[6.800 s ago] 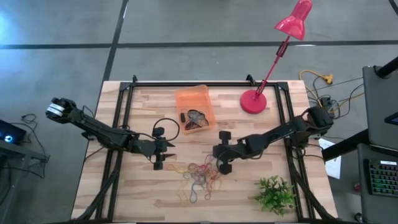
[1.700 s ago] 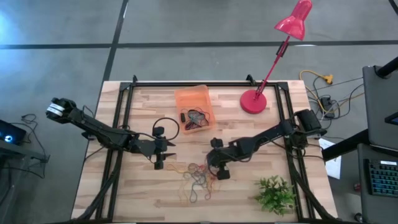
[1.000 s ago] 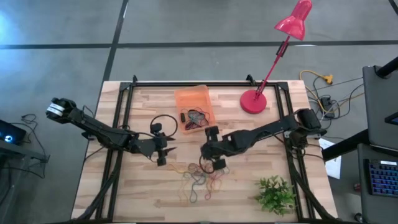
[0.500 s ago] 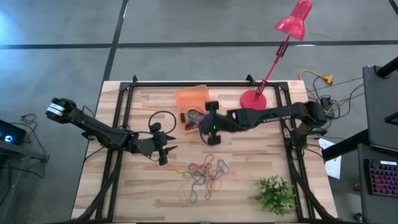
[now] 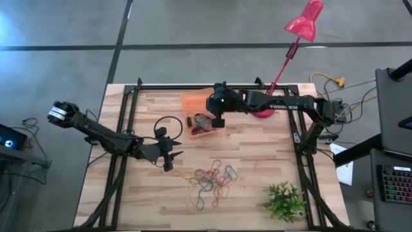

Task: Pick and place rubber bands into bin
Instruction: Put the yellow rubber band into the orange bin, then put the red rubber band into the orange bin

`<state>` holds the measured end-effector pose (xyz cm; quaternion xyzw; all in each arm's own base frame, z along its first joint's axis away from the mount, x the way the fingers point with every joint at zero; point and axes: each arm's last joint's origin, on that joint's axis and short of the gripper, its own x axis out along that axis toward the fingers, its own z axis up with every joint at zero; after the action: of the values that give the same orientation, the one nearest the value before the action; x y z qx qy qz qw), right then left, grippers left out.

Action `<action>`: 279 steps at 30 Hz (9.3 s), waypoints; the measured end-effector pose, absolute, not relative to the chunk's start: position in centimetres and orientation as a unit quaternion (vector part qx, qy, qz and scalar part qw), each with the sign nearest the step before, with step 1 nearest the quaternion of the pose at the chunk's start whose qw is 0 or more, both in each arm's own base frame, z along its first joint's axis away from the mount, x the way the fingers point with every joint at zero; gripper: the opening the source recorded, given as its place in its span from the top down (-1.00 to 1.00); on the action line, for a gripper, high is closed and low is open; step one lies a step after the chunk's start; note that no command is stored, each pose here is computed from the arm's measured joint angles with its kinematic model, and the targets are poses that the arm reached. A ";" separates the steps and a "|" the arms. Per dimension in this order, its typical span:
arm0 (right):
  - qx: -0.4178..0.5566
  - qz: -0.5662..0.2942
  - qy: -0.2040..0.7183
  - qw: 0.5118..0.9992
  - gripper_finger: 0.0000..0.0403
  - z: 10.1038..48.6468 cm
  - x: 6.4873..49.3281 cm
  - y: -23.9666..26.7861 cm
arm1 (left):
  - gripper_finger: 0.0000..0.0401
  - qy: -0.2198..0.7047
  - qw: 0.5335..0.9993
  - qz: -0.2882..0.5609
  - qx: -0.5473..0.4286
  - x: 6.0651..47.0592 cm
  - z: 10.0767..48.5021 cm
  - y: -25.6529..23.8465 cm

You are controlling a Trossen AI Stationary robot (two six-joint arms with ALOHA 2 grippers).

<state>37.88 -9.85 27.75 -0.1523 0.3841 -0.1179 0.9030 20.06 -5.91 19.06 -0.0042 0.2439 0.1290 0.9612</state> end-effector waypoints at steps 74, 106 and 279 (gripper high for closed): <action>-0.046 0.085 0.437 0.894 0.64 19.0 29.5 10.2 | 0.99 0.409 0.904 -0.121 0.017 26.8 9.6 -10.5; -0.069 0.042 0.390 0.917 0.74 20.5 27.6 12.5 | 0.45 0.423 0.899 -0.107 0.025 25.5 11.8 -9.8; -0.081 0.021 0.341 0.936 0.74 17.6 26.9 11.4 | 0.42 0.362 0.906 -0.161 0.147 29.7 15.8 -9.7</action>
<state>26.90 11.42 17.63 -0.0807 0.3408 0.0214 0.9364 29.70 -9.68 15.78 0.1466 0.3619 -0.1608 0.9065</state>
